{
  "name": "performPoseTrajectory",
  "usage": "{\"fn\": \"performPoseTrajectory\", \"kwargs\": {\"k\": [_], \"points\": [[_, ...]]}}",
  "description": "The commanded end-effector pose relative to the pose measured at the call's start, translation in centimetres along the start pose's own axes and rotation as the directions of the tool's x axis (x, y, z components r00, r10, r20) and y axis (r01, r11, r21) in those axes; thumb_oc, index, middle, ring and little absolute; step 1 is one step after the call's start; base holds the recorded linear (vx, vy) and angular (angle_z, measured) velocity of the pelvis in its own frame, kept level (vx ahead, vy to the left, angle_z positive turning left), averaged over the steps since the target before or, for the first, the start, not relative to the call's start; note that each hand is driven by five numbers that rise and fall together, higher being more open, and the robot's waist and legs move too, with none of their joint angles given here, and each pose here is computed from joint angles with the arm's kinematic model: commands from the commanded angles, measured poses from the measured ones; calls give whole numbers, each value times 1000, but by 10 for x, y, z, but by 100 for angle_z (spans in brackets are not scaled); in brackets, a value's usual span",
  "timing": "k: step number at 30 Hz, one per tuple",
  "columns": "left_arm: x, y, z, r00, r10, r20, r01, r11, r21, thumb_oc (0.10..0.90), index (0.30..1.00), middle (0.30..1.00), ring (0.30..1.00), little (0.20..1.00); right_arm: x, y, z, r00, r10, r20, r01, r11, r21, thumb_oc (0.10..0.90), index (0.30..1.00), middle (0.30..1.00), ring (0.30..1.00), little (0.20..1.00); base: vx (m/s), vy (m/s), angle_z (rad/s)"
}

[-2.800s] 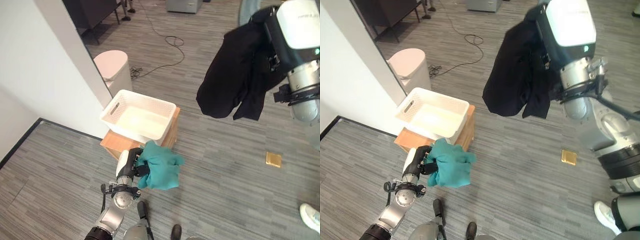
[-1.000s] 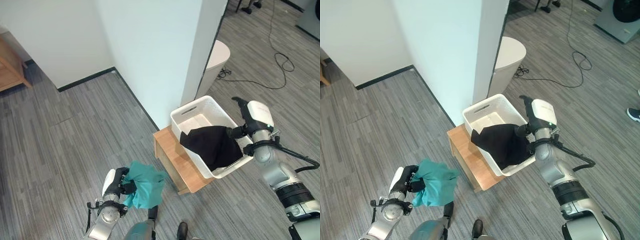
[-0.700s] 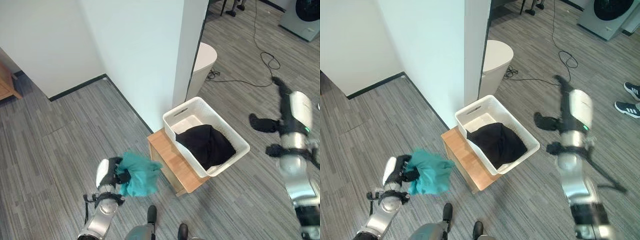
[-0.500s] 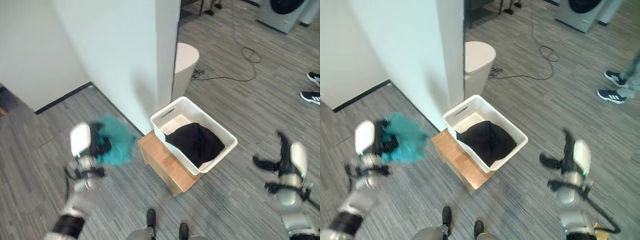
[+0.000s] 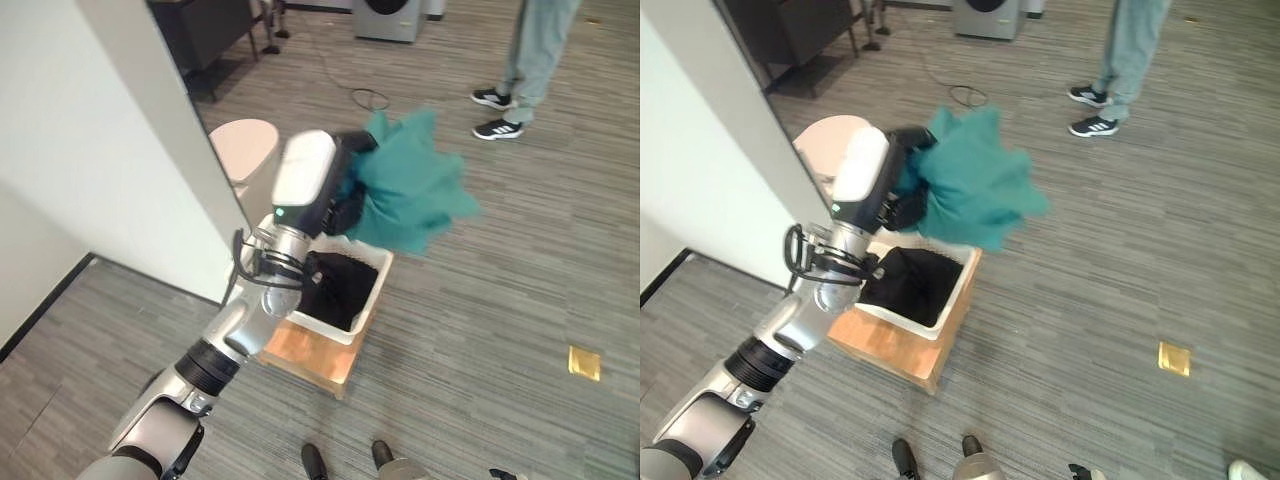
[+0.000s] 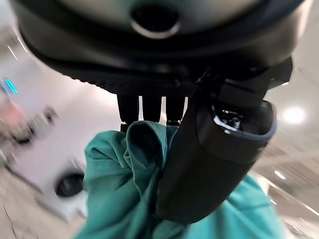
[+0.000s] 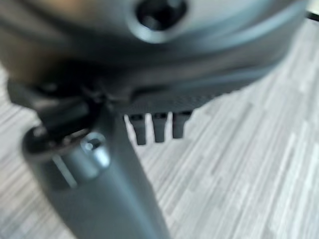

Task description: Pick up bed clothes into laundry basket.

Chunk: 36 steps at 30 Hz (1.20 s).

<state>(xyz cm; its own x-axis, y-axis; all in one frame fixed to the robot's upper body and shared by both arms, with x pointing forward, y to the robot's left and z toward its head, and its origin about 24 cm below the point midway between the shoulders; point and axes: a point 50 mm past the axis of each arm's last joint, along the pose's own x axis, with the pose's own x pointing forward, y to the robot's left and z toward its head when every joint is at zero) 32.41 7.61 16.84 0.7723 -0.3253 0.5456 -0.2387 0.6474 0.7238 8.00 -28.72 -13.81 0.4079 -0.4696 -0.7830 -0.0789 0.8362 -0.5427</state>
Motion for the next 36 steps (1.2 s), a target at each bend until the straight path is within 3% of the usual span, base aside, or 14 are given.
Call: {"fn": "performPoseTrajectory", "kwargs": {"k": [1,4,10,17,21,22,23,25,29,32,36], "points": [[51,53,-2,969,244,45,-248,955,164,400,300,300,300,300,3,-16,10,997,-65,49,61,996,65,800,900,900,900,900,18,21,-67],[62,63,-27,972,232,-20,-209,907,366,400,300,300,300,300,3,-14,19,994,-65,87,58,995,83,800,900,900,900,900,7,8,-70],[75,85,-34,964,265,-18,-224,849,479,400,300,300,300,300,2,-9,15,996,-51,76,45,996,74,800,900,900,900,900,11,-2,-26],[88,100,-48,978,209,-22,-129,679,723,400,300,300,300,300,1,2,6,999,-23,28,20,997,78,800,900,900,900,900,-1,16,2],[88,101,-52,979,203,-31,-114,661,741,400,300,300,300,300,1,4,4,1000,-16,18,15,997,78,800,900,900,900,900,0,7,6],[87,103,-56,980,197,-39,-99,641,761,400,300,300,300,300,0,6,1,1000,-10,6,9,997,73,800,900,900,900,900,8,66,2],[86,113,-66,980,190,-61,-59,569,820,400,300,300,300,300,-1,13,-5,1000,6,-21,-4,997,76,800,900,900,900,900,3,72,2],[87,118,-68,981,186,-62,-48,535,843,400,300,300,300,300,-1,15,-3,1000,13,-13,-12,997,80,800,900,900,900,900,-21,40,23],[79,106,-77,980,166,-112,11,512,859,400,300,300,300,300,0,21,20,997,13,70,-19,996,88,800,900,900,900,900,-12,17,20],[74,100,-92,975,131,-181,106,442,891,400,300,300,300,300,2,20,29,996,5,94,-11,997,72,800,900,900,900,900,-28,34,6],[67,90,-101,968,98,-232,168,433,886,400,300,300,300,300,4,17,36,994,-5,109,-3,997,73,800,900,900,900,900,-44,25,2]]}}
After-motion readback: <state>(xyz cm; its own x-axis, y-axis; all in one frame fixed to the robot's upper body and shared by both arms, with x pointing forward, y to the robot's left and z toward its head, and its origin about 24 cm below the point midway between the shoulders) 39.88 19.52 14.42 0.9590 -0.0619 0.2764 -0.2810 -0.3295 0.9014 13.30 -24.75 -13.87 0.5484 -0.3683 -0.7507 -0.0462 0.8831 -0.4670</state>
